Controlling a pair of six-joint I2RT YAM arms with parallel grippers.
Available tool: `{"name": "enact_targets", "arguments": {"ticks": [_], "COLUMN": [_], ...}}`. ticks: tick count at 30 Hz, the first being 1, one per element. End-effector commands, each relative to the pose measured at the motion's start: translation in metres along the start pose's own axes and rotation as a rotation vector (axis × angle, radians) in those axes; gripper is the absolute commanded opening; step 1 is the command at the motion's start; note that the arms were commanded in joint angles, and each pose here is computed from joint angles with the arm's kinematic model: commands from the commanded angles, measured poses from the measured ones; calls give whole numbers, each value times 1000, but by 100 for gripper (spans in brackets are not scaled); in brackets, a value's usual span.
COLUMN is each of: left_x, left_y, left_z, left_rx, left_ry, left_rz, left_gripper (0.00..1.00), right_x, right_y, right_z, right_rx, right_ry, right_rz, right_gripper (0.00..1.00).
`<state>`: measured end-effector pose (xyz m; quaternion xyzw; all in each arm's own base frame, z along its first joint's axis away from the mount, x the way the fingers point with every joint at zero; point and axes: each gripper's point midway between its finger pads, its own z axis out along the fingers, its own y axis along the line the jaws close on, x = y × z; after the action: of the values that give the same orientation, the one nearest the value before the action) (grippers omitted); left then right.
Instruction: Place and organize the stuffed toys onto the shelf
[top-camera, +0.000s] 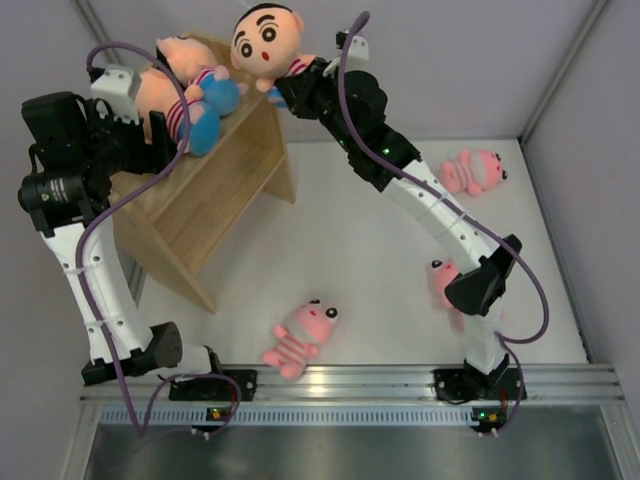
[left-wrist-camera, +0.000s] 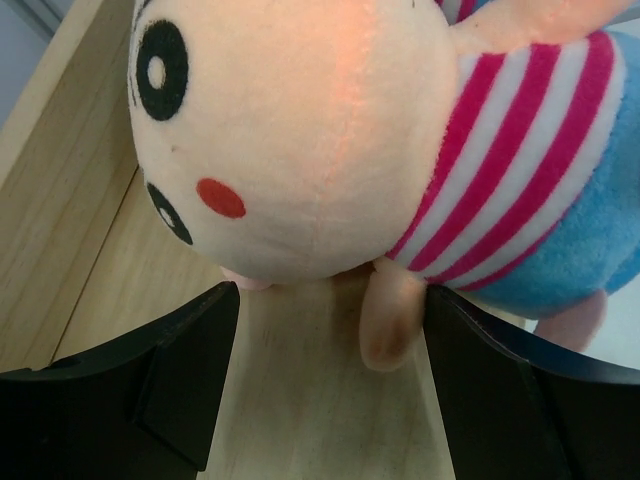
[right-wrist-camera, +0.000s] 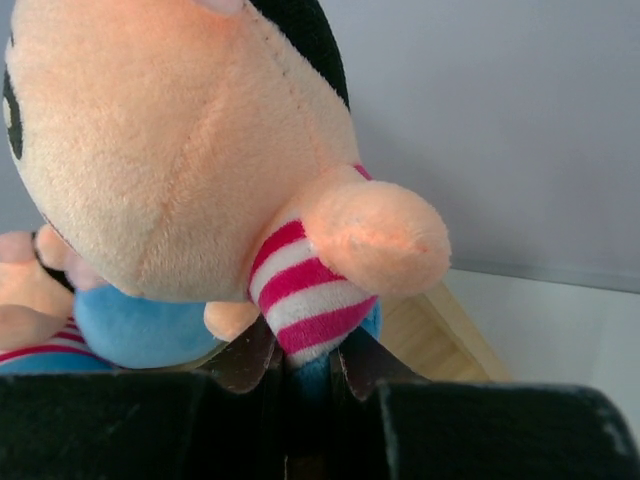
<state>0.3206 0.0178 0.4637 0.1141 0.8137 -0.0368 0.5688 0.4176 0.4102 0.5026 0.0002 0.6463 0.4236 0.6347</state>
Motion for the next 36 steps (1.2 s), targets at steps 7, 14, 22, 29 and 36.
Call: {"name": "enact_targets", "arguments": {"ticks": [7, 14, 22, 29, 36], "left_x": [-33, -40, -42, -32, -29], "left_y": [37, 44, 38, 19, -10], "left_z": [24, 43, 19, -14, -61], "left_rx": [-130, -113, -140, -134, -111], "left_ry": [-95, -100, -119, -133, -202], "left_rz": [12, 4, 41, 65, 119], "left_gripper": [77, 77, 80, 87, 88], "right_x": [-36, -51, -67, -57, -44], "right_y": [21, 7, 1, 16, 24], "right_z": [-27, -41, -46, -56, -80], "right_rx": [-58, -29, -19, -89, -110], "right_ry": [-79, -96, -110, -40, 26], "right_rz": [10, -26, -52, -33, 22], "right_gripper": [0, 0, 0, 0, 0]}}
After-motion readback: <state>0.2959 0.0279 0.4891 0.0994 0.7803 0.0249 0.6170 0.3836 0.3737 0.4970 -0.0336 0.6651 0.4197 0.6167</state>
